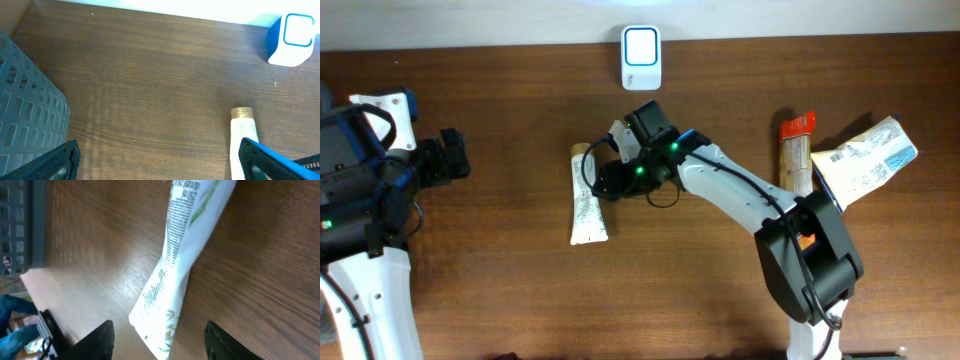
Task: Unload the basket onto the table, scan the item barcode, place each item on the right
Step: 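Grasp the white tube with the right gripper and lift it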
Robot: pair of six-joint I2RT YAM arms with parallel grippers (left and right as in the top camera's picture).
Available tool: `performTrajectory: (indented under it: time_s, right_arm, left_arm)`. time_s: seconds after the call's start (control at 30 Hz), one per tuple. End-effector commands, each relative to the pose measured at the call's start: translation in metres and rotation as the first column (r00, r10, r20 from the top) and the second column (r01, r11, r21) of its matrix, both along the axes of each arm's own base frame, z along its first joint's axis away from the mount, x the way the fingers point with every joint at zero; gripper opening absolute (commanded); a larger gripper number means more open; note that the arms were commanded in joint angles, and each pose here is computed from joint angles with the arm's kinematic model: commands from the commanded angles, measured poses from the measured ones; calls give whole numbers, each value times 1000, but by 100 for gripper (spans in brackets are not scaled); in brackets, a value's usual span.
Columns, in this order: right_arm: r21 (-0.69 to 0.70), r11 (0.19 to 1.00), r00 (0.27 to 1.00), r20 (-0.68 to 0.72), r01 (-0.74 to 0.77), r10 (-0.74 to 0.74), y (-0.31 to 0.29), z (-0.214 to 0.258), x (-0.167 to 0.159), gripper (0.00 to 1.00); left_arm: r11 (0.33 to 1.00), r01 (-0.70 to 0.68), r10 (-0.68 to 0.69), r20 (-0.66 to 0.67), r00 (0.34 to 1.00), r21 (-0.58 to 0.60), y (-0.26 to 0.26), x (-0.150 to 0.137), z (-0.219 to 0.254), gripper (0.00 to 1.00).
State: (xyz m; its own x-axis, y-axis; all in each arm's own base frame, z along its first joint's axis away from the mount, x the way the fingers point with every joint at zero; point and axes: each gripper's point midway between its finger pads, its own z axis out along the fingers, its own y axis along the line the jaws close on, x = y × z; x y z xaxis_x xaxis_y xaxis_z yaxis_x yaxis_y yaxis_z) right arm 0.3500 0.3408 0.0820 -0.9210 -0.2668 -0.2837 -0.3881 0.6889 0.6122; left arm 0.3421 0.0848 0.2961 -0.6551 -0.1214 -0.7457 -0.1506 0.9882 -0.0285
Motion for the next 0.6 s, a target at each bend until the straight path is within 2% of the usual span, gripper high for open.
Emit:
performTrajectory:
  time_s: [0.0, 0.23, 0.3, 0.5, 0.57]
  right_arm:
    - [-34, 999, 1000, -27, 14, -15, 8, -21, -6, 55]
    - [-38, 999, 994, -107, 8, -12, 24, -66, -14, 51]
    - [1, 1000, 992, -125, 5, -5, 31, -72, -13, 52]
    - [-30, 997, 974, -216, 66, -71, 31, -95, -18, 52]
    - [-54, 997, 967, -241, 64, -75, 28, -104, -23, 42]
  left_arm:
    - [1000, -10, 10, 11, 1000, 4, 1, -1, 4, 99]
    - [1000, -9, 9, 11, 1000, 4, 1, -1, 4, 99]
    - [1000, -10, 10, 11, 1000, 4, 1, -1, 4, 99]
    - [1000, -9, 9, 11, 1000, 4, 1, -1, 4, 99]
    - [1000, -9, 9, 11, 1000, 4, 1, -1, 4, 99]
